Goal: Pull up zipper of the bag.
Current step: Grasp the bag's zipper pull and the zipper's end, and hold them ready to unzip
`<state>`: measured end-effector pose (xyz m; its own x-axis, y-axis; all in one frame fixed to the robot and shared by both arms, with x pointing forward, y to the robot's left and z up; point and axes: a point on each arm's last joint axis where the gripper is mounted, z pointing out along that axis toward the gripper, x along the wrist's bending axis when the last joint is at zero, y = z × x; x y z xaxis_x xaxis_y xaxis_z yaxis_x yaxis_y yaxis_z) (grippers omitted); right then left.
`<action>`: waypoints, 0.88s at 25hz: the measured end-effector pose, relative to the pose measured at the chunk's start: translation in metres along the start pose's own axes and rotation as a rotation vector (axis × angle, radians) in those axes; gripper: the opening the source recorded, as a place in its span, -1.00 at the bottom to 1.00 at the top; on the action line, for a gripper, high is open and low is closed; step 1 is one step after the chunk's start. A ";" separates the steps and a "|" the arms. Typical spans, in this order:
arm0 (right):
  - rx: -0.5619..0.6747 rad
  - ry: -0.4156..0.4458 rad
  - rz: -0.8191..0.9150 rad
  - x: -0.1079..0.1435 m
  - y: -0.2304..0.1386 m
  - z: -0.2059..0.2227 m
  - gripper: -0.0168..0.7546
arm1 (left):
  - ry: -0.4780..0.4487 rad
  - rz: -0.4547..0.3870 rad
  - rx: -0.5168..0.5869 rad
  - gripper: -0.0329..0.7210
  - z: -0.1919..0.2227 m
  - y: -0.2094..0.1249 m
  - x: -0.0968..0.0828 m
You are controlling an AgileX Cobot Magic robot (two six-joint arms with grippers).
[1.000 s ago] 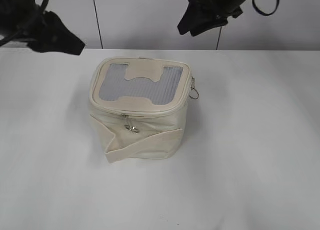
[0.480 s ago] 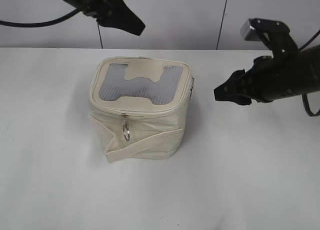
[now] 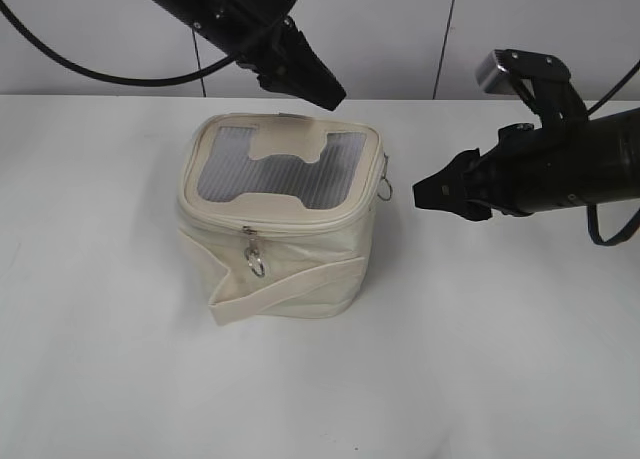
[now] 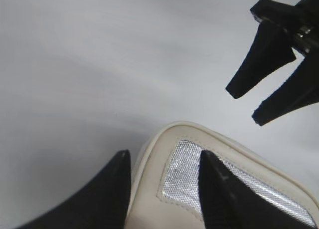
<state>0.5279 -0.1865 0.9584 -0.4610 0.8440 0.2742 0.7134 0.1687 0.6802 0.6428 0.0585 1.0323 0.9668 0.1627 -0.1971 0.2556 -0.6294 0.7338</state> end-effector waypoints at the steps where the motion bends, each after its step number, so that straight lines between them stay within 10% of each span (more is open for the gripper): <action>1: 0.000 0.006 0.002 0.001 0.000 0.000 -0.11 | 0.006 0.001 0.000 -0.01 0.001 0.000 0.001; 22: -0.001 0.037 0.012 0.003 0.000 0.000 -0.11 | -0.041 -0.079 0.030 -0.01 0.033 -0.024 0.020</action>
<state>0.5264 -0.1837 0.9594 -0.4722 0.8262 0.3072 0.7180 0.1583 0.6778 0.6557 0.0516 0.9892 0.9424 0.1822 -0.2806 0.3305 -0.6381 0.6954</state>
